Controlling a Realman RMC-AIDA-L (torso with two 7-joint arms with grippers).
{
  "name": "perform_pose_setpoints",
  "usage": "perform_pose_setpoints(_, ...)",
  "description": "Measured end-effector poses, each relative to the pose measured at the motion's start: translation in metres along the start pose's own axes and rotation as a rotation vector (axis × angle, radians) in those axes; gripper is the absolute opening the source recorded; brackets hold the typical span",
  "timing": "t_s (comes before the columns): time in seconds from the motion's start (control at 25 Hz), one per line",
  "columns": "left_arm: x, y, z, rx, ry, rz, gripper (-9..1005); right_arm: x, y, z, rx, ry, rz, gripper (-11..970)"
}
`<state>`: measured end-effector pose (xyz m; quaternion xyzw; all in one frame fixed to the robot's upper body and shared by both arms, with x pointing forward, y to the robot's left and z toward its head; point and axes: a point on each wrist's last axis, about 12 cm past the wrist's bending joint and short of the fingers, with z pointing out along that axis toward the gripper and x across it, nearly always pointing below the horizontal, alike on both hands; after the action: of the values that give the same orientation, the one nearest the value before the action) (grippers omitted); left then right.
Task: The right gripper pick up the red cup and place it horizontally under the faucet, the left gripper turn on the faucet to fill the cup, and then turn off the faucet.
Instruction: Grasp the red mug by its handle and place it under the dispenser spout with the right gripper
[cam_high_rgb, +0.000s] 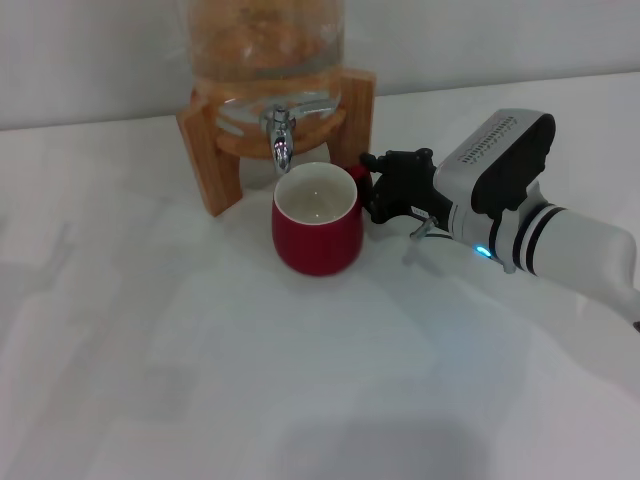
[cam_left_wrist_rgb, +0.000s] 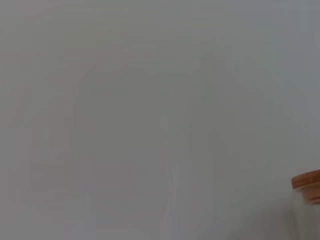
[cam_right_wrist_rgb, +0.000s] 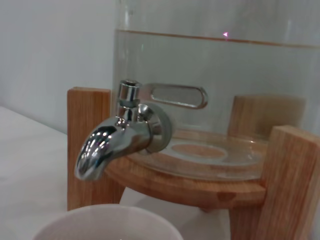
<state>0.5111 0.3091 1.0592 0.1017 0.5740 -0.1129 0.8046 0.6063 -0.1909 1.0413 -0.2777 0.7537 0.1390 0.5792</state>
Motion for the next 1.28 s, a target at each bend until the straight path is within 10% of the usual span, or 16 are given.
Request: perform_pose_setpoints(1.28,0.000,-0.002,0.001,0.009,-0.003,-0.001,846,0.000,0.006,0.002,-0.020,0.008,0.006,239)
